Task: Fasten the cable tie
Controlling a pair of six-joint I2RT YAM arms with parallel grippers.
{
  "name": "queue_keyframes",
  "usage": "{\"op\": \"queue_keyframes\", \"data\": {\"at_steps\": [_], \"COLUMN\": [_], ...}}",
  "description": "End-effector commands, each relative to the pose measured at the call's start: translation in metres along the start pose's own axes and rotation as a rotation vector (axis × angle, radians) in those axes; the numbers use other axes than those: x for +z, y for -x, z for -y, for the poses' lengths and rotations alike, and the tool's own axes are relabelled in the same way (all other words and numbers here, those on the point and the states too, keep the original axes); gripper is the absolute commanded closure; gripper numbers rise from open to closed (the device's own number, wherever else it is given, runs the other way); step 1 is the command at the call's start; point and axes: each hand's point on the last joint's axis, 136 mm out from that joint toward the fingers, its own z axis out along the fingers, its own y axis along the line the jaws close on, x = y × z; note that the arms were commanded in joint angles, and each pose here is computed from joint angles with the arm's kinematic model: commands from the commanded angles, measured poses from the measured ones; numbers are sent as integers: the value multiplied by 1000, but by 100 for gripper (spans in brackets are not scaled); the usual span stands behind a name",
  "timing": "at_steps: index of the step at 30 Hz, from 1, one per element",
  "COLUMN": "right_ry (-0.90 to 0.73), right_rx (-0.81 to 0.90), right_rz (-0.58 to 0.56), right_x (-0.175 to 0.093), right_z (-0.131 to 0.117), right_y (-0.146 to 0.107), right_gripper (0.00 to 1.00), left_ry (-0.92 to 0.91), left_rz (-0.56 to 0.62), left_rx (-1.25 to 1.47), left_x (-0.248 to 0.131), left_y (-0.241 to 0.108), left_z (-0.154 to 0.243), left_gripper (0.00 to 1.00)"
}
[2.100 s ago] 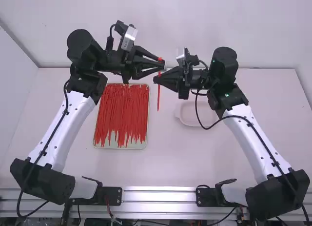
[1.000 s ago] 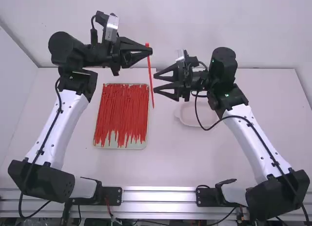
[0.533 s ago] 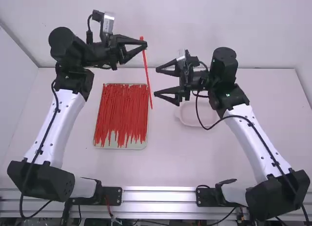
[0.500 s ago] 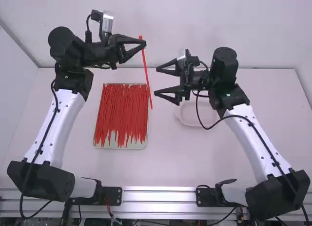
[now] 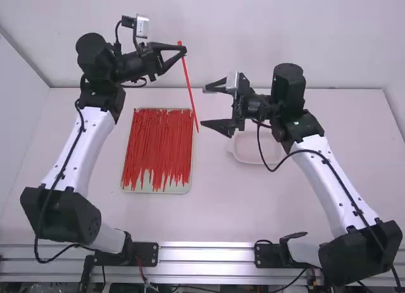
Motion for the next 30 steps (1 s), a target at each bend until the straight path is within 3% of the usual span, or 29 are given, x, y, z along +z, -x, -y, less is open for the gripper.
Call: {"op": "queue_keyframes", "data": {"at_steps": [1,9,21,30], "right_ry": [-1,37,57,118], "right_rx": [-191,-438,-727,-1199], "right_rz": [13,-31,-25,42], "right_x": [-4,-4,-3,15], "right_z": [-3,-13,-17,-38], "right_y": [15,-4,-6,0], "right_gripper": [1,1,1,1], "left_ry": [31,58,-69,-51], "left_rz": [24,-25,-193,-210], "left_rx": [-24,-317,-803,-1059], "left_x": [-1,1,2,1], "left_y": [7,-19,-43,-42], "left_z": [-13,-49,-23,-21], "left_gripper": [98,98,98,98]}}
